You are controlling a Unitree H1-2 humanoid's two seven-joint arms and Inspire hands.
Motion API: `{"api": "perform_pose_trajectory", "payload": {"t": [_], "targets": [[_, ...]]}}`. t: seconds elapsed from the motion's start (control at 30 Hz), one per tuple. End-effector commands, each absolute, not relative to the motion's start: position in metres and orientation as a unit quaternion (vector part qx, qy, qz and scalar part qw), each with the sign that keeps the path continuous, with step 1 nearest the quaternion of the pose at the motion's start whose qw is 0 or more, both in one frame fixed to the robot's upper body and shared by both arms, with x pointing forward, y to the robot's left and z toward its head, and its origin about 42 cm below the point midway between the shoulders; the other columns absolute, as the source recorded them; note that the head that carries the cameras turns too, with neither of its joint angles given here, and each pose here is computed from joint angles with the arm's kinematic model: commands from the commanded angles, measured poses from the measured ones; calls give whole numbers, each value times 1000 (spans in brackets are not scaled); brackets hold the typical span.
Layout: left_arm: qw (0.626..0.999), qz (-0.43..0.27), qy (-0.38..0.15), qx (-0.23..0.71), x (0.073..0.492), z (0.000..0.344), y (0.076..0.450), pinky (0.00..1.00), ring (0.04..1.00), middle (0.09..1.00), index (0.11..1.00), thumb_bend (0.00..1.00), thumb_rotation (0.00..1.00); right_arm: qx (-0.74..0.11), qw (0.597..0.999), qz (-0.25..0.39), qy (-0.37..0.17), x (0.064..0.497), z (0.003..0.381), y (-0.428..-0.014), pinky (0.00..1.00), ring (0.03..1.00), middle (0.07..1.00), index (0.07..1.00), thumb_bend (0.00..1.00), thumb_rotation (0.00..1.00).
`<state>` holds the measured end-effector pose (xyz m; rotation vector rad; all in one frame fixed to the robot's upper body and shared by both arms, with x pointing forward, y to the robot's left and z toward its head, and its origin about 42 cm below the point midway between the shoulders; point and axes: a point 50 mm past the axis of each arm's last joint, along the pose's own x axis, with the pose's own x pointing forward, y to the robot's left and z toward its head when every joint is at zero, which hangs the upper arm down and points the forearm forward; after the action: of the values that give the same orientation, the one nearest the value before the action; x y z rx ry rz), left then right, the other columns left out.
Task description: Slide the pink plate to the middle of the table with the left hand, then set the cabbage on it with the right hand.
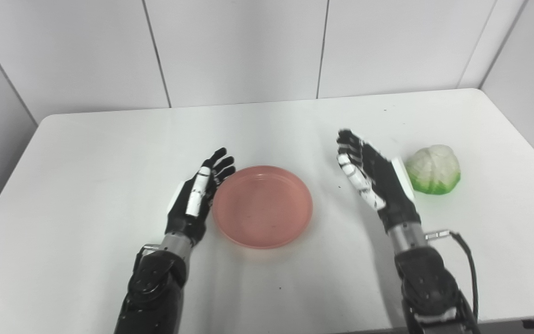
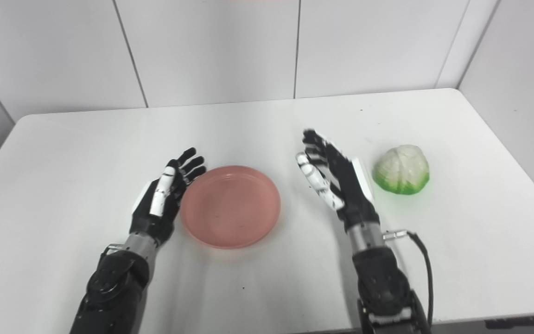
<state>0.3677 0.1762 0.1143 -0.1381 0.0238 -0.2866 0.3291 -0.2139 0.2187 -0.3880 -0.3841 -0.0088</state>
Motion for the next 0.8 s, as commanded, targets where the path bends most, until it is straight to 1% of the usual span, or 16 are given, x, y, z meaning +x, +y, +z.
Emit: {"api": "perform_pose_trajectory", "payload": {"t": [0.0, 0.13, 0.17, 0.23, 0.3, 0.37, 0.5, 0.53, 0.57, 0.67, 0.77], "targets": [[987, -135, 51, -70, 363, 96, 189, 885, 877, 886, 877, 444, 1000, -197, 948, -30, -250, 333, 253, -219, 702, 754, 777, 789, 797, 584], [986, -139, 54, -74, 365, 92, 197, 883, 876, 886, 881, 448, 1000, -239, 927, -40, -287, 335, 283, -233, 703, 752, 778, 796, 864, 544], [986, -141, 54, -74, 366, 91, 198, 889, 879, 888, 884, 452, 1000, -249, 923, -41, -289, 334, 289, -236, 734, 780, 798, 819, 910, 534], [985, -143, 53, -76, 366, 90, 201, 895, 883, 892, 889, 454, 1000, -269, 917, -46, -291, 333, 299, -244, 769, 815, 828, 849, 966, 525], [985, -144, 51, -79, 367, 89, 204, 886, 880, 890, 887, 451, 1000, -292, 909, -55, -291, 330, 307, -253, 826, 874, 881, 906, 997, 501], [985, -144, 52, -79, 367, 88, 207, 884, 878, 889, 886, 454, 1000, -312, 904, -66, -287, 328, 313, -261, 835, 886, 896, 923, 1000, 499], [985, -142, 58, -79, 368, 86, 213, 874, 871, 882, 880, 468, 1000, -364, 886, -99, -269, 322, 322, -278, 887, 945, 959, 991, 1000, 509], [985, -143, 58, -79, 368, 86, 214, 877, 873, 883, 883, 468, 1000, -371, 884, -104, -266, 322, 323, -280, 885, 951, 968, 997, 1000, 516], [984, -144, 58, -82, 369, 86, 216, 884, 876, 885, 885, 463, 1000, -385, 881, -111, -253, 321, 323, -287, 908, 973, 985, 999, 1000, 534], [984, -144, 59, -91, 372, 84, 221, 888, 879, 886, 882, 460, 1000, -417, 873, -133, -216, 318, 322, -308, 926, 992, 998, 1000, 1000, 546], [983, -146, 60, -92, 374, 83, 224, 889, 883, 889, 883, 460, 1000, -435, 867, -151, -193, 315, 321, -323, 914, 990, 1000, 1000, 1000, 555]]}}
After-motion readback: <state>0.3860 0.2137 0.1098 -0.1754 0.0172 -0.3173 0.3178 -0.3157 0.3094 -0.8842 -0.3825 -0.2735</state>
